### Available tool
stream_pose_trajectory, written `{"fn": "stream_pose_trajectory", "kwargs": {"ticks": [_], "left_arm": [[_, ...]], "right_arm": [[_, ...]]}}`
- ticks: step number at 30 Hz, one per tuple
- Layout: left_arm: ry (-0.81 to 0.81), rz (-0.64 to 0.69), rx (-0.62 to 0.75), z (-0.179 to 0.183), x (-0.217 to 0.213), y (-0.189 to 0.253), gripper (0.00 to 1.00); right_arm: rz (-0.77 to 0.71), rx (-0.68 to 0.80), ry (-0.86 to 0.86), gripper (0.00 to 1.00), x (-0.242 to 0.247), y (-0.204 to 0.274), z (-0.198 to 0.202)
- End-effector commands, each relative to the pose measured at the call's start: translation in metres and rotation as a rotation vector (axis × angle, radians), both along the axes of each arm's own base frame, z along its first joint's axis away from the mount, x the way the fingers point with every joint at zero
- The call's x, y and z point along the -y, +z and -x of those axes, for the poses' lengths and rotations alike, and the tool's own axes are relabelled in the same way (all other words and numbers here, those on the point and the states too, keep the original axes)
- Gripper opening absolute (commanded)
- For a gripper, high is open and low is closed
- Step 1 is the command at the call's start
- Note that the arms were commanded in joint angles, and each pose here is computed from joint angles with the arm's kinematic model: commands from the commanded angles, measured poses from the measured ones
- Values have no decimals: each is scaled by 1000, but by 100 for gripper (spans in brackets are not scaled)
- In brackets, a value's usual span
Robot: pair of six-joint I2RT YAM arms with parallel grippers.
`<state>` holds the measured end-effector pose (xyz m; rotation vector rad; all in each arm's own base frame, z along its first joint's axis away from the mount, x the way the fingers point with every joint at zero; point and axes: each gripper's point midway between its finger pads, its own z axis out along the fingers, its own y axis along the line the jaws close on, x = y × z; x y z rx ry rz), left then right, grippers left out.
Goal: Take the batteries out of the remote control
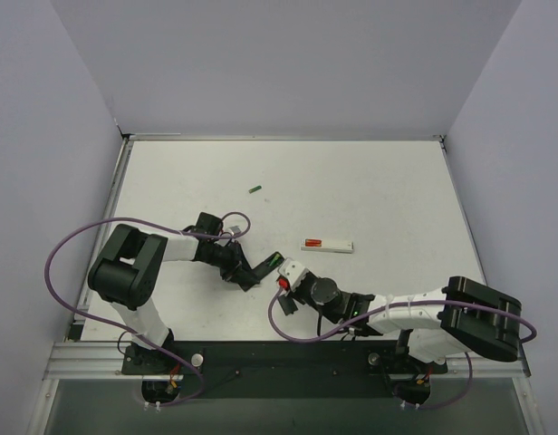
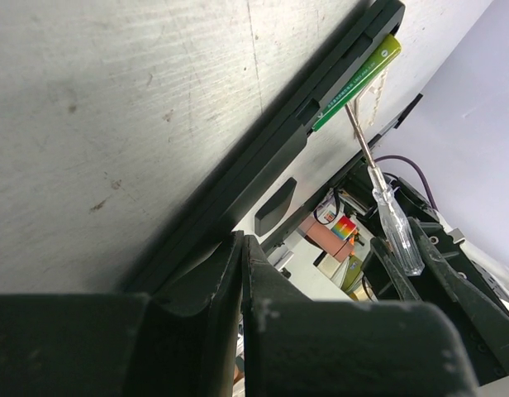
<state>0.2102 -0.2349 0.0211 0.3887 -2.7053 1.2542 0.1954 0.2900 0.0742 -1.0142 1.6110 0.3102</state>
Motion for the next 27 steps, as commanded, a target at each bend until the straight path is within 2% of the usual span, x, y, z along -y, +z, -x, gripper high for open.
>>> {"fn": "stream_pose_trajectory", "kwargs": {"ticks": [1,12,17,27], "left_arm": [[40,-160,61,-15,-17,-33,14],[40,-151,68,-17,-15,-30,14],[49,-114,110,-33,-7,-12,14],[52,-72,242,-74,7,40,19]], "right_arm": [[79,-198,107,0,9,-50,40],[57,-187,100,0,14,-46,42],[96,-149,114,0,7,-32,35],[67,-89,89,0,1,17,8]]}}
